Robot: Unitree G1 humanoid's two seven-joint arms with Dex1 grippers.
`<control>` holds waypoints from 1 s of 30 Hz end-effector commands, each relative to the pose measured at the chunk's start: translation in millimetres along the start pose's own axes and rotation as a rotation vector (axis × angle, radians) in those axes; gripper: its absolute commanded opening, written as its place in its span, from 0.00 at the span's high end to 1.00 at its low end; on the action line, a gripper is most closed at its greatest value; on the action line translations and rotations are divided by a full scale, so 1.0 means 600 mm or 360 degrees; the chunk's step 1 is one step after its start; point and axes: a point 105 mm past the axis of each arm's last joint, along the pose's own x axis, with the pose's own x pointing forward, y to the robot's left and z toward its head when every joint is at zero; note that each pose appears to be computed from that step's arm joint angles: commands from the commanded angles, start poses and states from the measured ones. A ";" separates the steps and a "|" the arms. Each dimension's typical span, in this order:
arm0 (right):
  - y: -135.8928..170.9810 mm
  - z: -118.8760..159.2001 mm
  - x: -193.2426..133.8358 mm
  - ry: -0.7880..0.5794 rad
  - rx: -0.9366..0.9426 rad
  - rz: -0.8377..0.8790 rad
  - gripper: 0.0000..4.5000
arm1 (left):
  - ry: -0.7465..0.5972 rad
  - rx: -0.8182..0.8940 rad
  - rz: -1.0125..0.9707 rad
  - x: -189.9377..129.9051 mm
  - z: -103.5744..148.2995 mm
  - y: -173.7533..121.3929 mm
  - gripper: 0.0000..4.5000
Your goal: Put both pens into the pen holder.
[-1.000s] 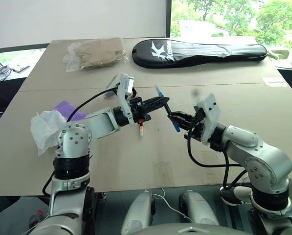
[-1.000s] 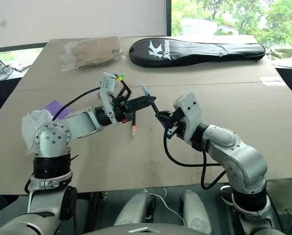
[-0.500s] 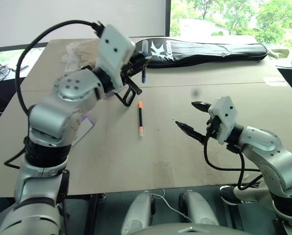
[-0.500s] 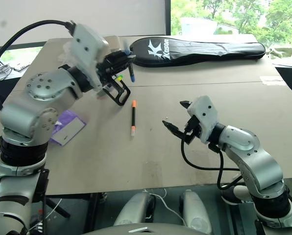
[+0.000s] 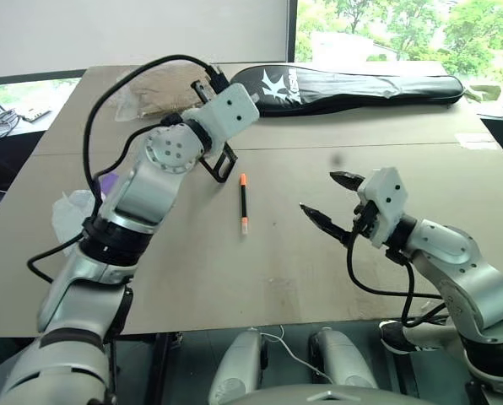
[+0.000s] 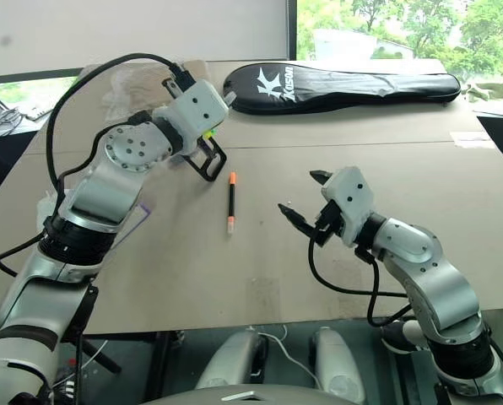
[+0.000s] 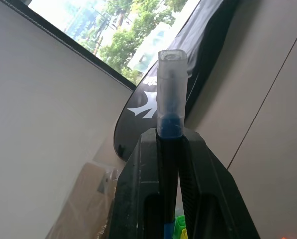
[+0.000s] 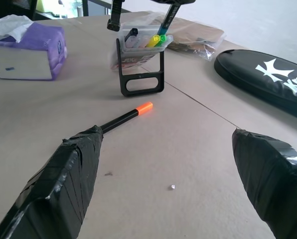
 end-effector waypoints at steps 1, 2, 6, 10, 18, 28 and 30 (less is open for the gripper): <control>0.005 0.024 -0.008 -0.0080 -0.0060 -0.0019 0.02 | -0.0029 -0.0003 0.0059 -0.005 0.008 0.025 1.00; 0.005 0.023 -0.008 -0.0076 -0.0061 -0.0023 0.02 | 0.0000 -0.0019 0.0053 -0.004 0.000 0.023 1.00; 0.005 0.021 -0.008 -0.0072 -0.0064 -0.0032 0.02 | 0.0102 -0.0031 0.0098 -0.003 -0.024 0.031 1.00; 0.005 0.018 -0.007 -0.0070 -0.0061 -0.0036 0.00 | 0.0188 -0.0078 0.0114 -0.008 -0.047 0.038 0.84; 0.005 0.012 -0.004 -0.0063 -0.0060 -0.0042 0.00 | -0.0022 -0.0512 -0.0037 -0.026 -0.009 0.033 0.16; 0.012 -0.001 -0.014 0.0006 -0.0156 0.0007 0.00 | 0.0610 -0.1422 -0.0541 -0.061 -0.002 -0.032 0.07; 0.019 -0.005 -0.024 0.0023 -0.0211 0.0079 0.00 | 0.0717 -0.1435 -0.0532 -0.056 -0.015 -0.034 0.07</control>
